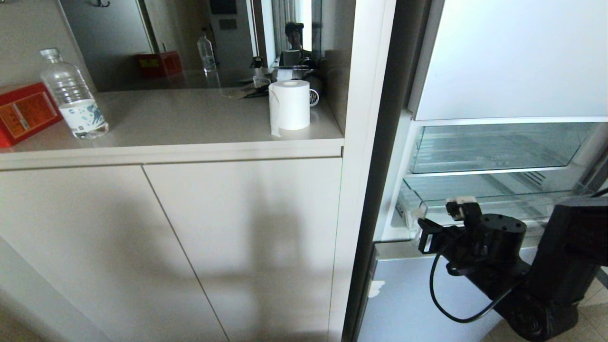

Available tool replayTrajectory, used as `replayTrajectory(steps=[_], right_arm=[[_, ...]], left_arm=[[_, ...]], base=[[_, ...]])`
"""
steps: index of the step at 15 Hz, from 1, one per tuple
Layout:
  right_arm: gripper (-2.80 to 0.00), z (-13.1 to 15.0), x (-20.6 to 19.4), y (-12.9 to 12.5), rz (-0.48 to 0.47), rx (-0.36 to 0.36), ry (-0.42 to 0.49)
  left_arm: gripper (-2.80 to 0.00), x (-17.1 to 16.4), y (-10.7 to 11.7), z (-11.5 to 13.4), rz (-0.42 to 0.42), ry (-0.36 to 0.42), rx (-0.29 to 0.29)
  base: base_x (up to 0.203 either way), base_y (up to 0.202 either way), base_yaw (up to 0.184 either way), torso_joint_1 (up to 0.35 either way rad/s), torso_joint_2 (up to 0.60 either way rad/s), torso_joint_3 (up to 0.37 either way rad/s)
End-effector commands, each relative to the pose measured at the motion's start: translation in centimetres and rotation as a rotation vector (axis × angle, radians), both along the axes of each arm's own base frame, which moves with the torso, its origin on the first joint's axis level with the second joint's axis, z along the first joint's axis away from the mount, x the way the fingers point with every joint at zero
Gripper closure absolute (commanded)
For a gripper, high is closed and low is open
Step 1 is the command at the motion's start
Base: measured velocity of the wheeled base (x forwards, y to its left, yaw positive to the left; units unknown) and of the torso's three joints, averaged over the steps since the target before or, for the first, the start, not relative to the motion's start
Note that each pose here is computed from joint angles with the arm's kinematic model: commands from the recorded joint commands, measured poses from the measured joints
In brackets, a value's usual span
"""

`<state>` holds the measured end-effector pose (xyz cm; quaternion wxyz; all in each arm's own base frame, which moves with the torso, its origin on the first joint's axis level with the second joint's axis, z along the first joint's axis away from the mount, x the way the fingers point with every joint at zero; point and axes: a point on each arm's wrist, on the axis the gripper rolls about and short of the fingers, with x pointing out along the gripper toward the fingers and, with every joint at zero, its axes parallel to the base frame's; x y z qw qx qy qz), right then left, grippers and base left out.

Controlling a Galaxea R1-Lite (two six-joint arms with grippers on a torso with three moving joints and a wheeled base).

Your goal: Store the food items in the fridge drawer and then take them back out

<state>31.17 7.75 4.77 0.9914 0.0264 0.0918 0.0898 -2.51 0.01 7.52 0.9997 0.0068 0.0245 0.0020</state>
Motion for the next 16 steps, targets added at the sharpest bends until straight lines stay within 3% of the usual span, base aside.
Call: replayTrajectory(steps=[1,2,6,9,13,16], right_arm=[[0.00,1.6,-2.0,0.2,0.021,0.002,-0.021],[-2.80,1.7,-2.7,0.4,0.029,0.000,-0.014],[-2.80,2.9,-6.7,0.7,0.064,-0.010,0.005],[-2.80,3.3,-9.4,0.1,0.033,-0.029,0.028],[-2.80,7.1,-10.5,-0.9,0.006,-0.015,-0.106],[-2.80,11.0,-9.7,-2.1,-0.051,-0.045,-0.077]], left_arm=[[0.00,0.0,0.0,0.0,0.000,0.000,0.000],[0.00,0.0,0.0,0.0,0.000,0.000,0.000],[0.00,0.0,0.0,0.0,0.000,0.000,0.000],[0.00,0.0,0.0,0.0,0.000,0.000,0.000],[0.00,0.0,0.0,0.0,0.000,0.000,0.000],[0.00,0.0,0.0,0.0,0.000,0.000,0.000]], base=[[0.000,0.000,0.000,0.000,0.00,0.000],[0.000,0.000,0.000,0.000,0.00,0.000],[0.000,0.000,0.000,0.000,0.00,0.000],[0.000,0.000,0.000,0.000,0.00,0.000],[0.000,0.000,0.000,0.000,0.00,0.000],[0.000,0.000,0.000,0.000,0.00,0.000]])
